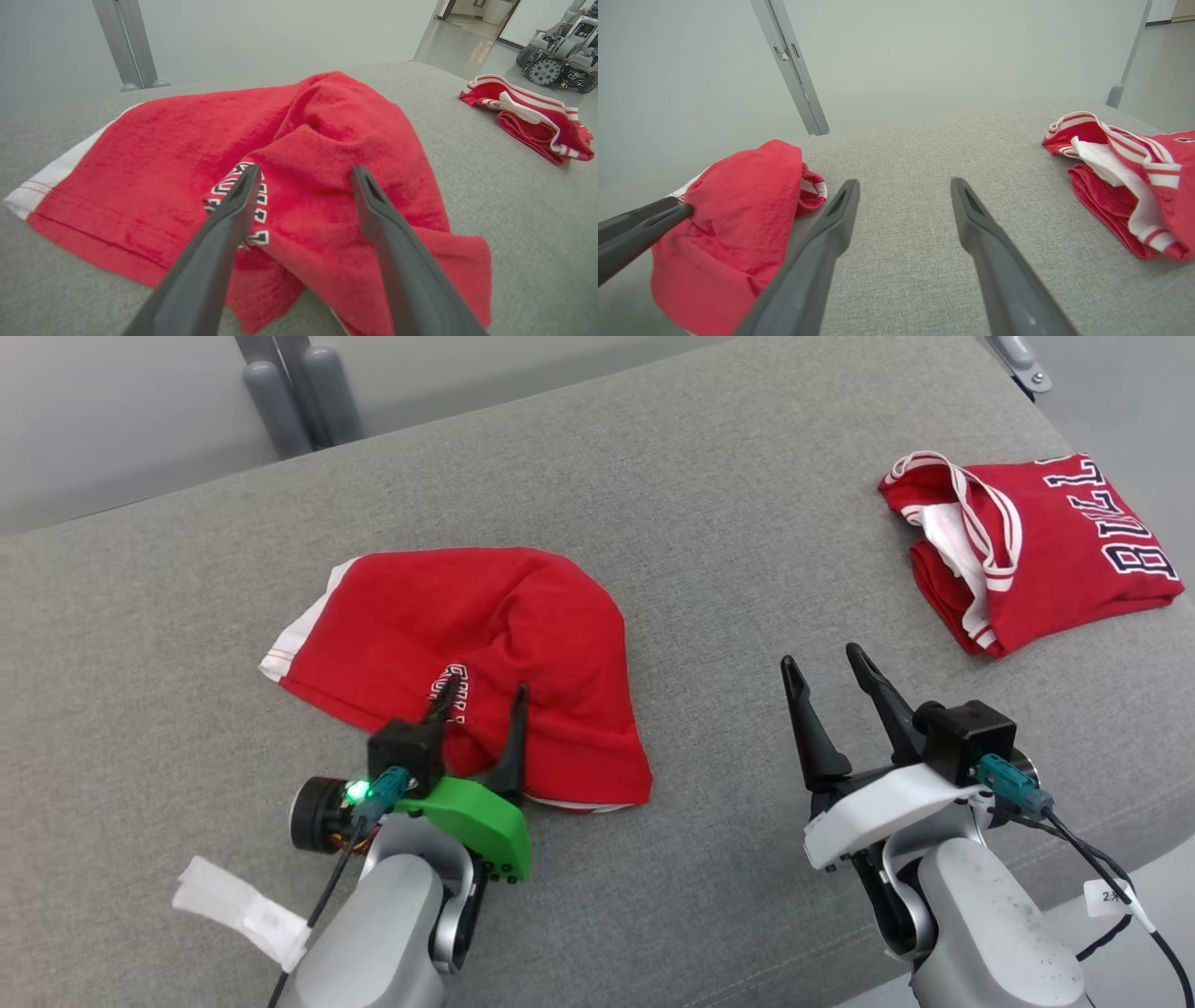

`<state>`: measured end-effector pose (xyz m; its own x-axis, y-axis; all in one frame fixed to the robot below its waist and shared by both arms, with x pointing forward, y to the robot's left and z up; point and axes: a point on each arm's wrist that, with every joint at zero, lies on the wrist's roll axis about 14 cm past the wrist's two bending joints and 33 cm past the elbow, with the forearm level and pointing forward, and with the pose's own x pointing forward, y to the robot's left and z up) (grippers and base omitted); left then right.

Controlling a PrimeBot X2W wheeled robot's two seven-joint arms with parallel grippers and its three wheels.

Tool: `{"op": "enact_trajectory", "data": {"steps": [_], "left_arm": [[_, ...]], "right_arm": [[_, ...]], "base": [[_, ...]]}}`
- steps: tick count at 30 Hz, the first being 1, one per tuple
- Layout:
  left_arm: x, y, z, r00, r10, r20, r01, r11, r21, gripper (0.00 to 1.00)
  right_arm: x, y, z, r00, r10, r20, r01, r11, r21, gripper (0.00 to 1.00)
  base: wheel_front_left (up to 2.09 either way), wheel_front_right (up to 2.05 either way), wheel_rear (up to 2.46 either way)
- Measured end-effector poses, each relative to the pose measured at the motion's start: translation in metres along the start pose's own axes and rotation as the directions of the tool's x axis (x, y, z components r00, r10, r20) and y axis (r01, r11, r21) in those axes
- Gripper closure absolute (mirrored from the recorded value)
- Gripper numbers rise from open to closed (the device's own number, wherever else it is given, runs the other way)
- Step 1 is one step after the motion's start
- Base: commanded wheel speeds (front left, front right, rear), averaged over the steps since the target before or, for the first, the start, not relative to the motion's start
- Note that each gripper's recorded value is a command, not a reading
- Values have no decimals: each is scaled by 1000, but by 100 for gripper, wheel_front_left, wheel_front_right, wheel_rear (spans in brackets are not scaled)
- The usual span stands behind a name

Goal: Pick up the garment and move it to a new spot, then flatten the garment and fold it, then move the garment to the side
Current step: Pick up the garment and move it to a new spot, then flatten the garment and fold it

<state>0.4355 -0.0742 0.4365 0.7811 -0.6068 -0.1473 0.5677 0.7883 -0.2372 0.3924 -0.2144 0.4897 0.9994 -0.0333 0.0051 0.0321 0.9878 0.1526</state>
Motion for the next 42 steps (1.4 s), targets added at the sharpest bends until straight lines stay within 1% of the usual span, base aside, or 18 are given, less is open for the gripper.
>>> {"op": "enact_trajectory", "data": {"steps": [4,7,11,15,18,28,35,42], "left_arm": [[-16,34,3,991,133,19,-132,991,-36,0],[-31,52,3,979,200,27,-199,979,-32,0],[-51,77,18,954,287,85,-286,958,-22,0],[-77,100,21,922,370,110,-370,929,-25,0],[-94,112,27,901,412,138,-414,910,-13,0],[-144,127,24,843,516,153,-517,855,-34,0],[-159,127,19,834,532,145,-533,845,-32,0],[-167,129,10,826,551,121,-549,834,-51,0]], "right_arm": [[2,8,-1,1000,23,0,-23,1000,4,0],[2,14,-3,999,40,-3,-40,999,6,0],[5,26,-1,997,73,3,-73,997,2,0],[5,33,-5,996,94,-5,-94,996,-2,0],[5,38,-7,994,107,-11,-107,994,-6,0],[-11,51,-31,986,143,-82,-145,989,-10,0],[-17,71,-47,970,202,-132,-204,979,-2,0],[-21,93,-82,932,270,-241,-277,961,4,0]], "base": [[0,0,0],[0,0,0],[0,0,0],[0,0,0],[0,0,0],[0,0,0],[0,0,0],[0,0,0]]}}
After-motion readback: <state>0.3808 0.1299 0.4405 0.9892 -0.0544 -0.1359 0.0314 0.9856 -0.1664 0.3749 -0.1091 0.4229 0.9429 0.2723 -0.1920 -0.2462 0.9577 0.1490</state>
